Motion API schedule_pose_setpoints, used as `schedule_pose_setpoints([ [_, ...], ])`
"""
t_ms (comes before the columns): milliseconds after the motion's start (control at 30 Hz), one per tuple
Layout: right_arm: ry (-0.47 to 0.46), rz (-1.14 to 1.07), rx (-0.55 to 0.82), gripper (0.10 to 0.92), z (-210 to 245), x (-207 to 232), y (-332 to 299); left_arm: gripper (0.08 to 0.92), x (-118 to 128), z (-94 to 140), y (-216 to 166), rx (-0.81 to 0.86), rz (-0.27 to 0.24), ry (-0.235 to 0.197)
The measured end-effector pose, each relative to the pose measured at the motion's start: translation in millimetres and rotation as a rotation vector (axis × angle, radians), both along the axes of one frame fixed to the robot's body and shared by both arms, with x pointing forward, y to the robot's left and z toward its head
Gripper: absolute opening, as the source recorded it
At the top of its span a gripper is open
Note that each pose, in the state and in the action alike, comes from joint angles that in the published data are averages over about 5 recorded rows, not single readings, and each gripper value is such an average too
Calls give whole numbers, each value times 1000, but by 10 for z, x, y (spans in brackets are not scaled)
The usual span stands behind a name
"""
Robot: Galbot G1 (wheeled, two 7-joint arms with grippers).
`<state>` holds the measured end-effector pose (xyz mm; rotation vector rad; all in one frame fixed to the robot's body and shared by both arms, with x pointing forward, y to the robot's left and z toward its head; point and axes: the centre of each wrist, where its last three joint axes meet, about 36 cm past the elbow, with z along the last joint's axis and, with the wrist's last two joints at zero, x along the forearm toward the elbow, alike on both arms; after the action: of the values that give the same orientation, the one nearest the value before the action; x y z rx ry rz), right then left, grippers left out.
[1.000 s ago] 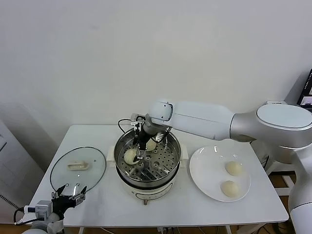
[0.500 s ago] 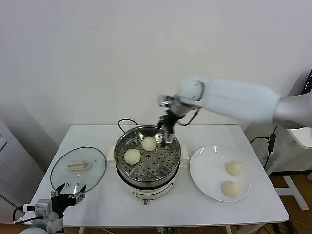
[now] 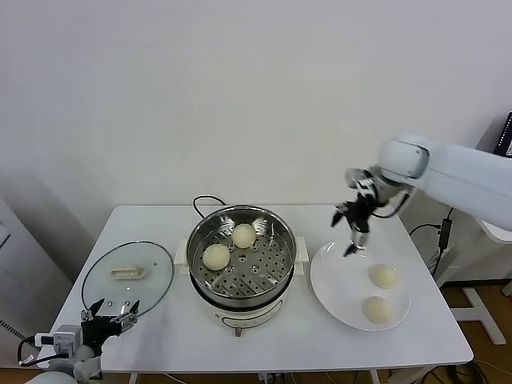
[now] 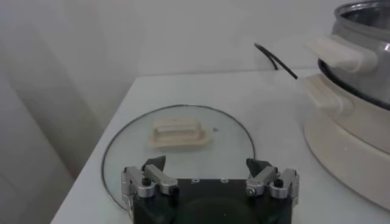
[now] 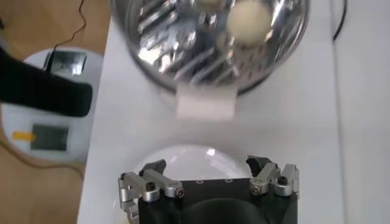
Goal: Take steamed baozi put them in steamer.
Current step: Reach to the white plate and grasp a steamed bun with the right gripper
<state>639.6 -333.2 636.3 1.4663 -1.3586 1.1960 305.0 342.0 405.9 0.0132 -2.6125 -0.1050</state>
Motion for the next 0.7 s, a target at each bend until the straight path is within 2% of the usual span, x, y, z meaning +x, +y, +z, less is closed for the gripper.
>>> schedule_pose_setpoints([
  [300,42,12,-45,823,-479,-152,-386,823,4,10,-6,-2,1,-2],
  [700,95,34,-81,823,-1073,-319,-594,823,2,0,-10,-2,0,2],
])
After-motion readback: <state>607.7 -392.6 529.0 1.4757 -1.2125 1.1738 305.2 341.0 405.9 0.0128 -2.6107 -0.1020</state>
